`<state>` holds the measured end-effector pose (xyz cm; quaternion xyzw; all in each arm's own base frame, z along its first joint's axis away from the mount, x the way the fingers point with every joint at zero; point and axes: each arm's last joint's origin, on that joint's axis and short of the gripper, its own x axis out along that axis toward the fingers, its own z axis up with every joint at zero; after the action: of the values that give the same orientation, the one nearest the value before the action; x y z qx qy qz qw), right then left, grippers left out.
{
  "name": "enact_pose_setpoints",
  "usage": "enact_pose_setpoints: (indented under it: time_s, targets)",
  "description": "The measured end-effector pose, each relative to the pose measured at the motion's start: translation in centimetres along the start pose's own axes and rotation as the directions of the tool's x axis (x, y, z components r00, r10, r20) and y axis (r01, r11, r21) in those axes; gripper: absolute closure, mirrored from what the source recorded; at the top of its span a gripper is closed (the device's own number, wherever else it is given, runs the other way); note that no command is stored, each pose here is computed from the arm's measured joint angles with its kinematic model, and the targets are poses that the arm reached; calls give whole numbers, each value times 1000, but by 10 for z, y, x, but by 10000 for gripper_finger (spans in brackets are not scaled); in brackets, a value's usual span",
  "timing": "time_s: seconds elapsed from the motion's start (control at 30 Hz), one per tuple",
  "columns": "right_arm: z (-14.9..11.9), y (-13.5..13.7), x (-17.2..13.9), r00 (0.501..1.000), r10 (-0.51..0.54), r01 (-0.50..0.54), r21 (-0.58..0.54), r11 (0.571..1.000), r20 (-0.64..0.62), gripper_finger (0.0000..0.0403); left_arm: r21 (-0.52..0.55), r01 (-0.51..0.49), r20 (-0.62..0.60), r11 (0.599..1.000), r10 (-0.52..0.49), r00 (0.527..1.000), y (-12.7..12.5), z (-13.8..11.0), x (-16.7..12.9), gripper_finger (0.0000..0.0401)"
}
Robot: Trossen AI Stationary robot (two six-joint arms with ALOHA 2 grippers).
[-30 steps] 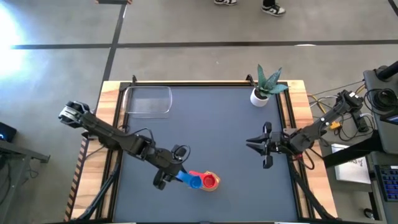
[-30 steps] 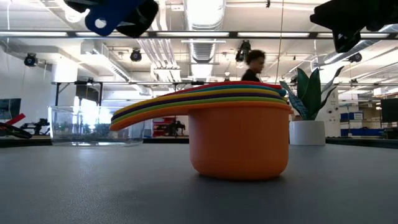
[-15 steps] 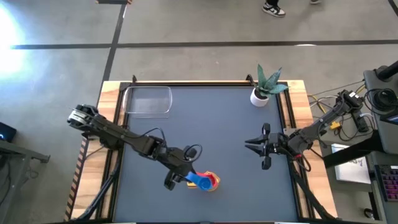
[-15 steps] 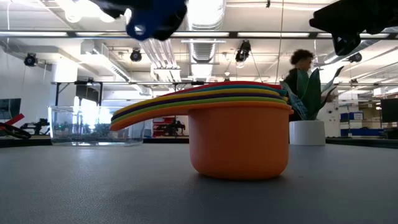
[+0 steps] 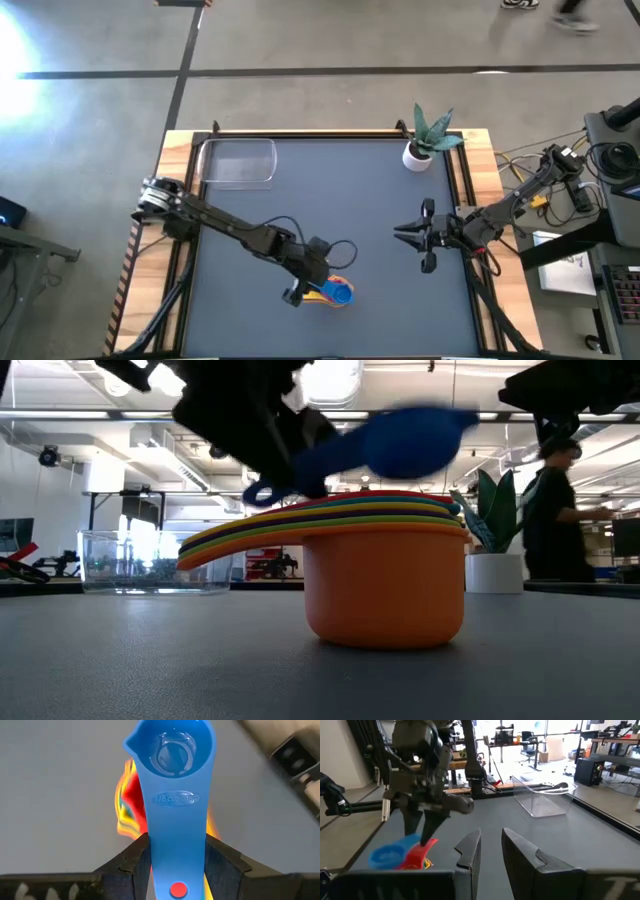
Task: Nest measuring cups in basket
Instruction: Stack the blue measuring cup on top of the red measuring cup
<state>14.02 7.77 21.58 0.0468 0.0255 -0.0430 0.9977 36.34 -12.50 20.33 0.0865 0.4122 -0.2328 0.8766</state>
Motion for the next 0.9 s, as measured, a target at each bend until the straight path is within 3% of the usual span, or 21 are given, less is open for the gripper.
enact_pose_setpoints:
  time_s: [0.23,0.7,0.9]
  targets:
    - [0,0,0,1000,3,-3,-9,1000,0,335,-61,-102,-154,993,92,984,3,-2,4,267]
    - [0,0,0,1000,2,-2,-26,1000,0,335,-134,-86,-193,987,59,979,1,-6,0,264]
    - [0,0,0,1000,2,-2,-30,1000,0,335,-155,-81,-185,985,52,981,0,0,-3,220]
